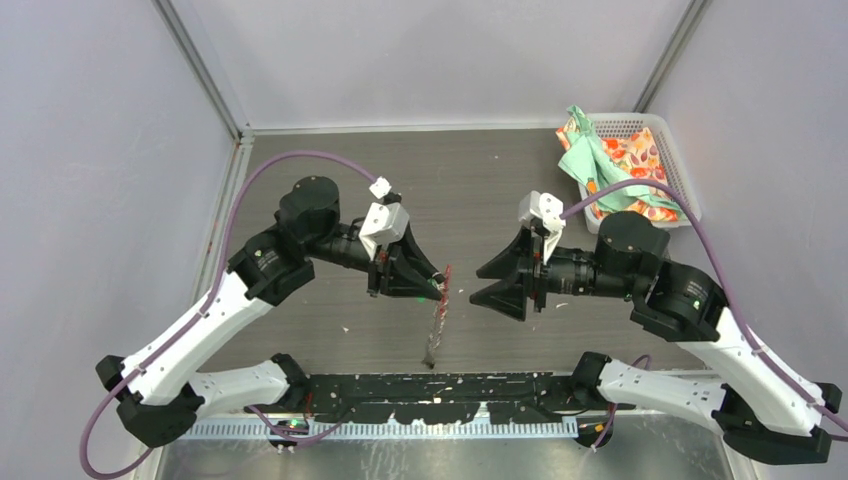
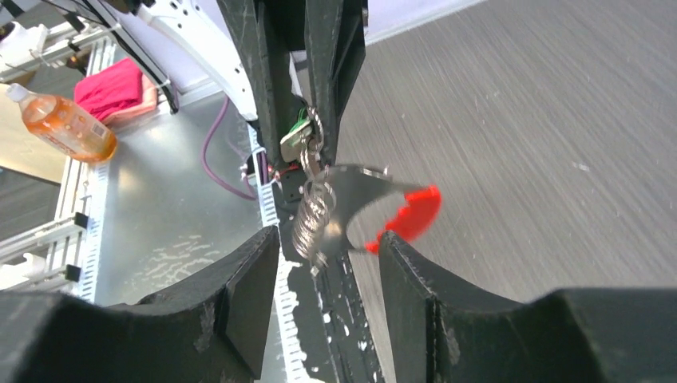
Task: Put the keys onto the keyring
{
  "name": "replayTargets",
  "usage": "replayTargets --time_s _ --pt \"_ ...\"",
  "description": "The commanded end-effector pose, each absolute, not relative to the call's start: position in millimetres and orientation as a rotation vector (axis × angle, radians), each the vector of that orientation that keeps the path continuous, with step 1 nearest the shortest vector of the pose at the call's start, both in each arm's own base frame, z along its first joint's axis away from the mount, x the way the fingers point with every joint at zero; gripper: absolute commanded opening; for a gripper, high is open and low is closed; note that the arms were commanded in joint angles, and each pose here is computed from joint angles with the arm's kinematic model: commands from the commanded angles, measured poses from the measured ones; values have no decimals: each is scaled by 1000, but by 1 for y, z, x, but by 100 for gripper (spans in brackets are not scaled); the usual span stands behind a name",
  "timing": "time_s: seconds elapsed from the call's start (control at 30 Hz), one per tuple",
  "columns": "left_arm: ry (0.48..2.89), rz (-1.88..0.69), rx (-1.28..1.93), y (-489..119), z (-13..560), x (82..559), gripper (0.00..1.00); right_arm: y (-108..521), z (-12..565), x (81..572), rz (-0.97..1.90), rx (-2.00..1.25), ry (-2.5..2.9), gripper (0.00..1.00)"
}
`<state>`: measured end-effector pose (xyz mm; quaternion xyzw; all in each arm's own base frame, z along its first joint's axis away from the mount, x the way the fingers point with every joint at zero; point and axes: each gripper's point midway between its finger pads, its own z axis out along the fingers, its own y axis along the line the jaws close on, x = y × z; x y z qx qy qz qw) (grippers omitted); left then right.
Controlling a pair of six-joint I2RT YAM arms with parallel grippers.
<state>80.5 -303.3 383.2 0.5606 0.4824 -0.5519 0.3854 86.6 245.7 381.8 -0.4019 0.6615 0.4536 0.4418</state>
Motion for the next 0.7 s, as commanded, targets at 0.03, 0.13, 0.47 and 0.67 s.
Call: replayTargets --time_s 0.03,0.13,0.47,0.67 --pt "1111 -1433 1427 -302 417 73 0 271 414 91 1159 -1089 1420 52" --pt "1118 -1432 1410 -303 421 75 0 279 420 93 1166 -1116 1391 49" --pt "1133 -1413 1376 -306 423 82 0 286 418 90 1188 -1168 1401 40" --pt "1145 -1396 1357 -307 422 86 0 284 415 95 1164 -1147 1423 13"
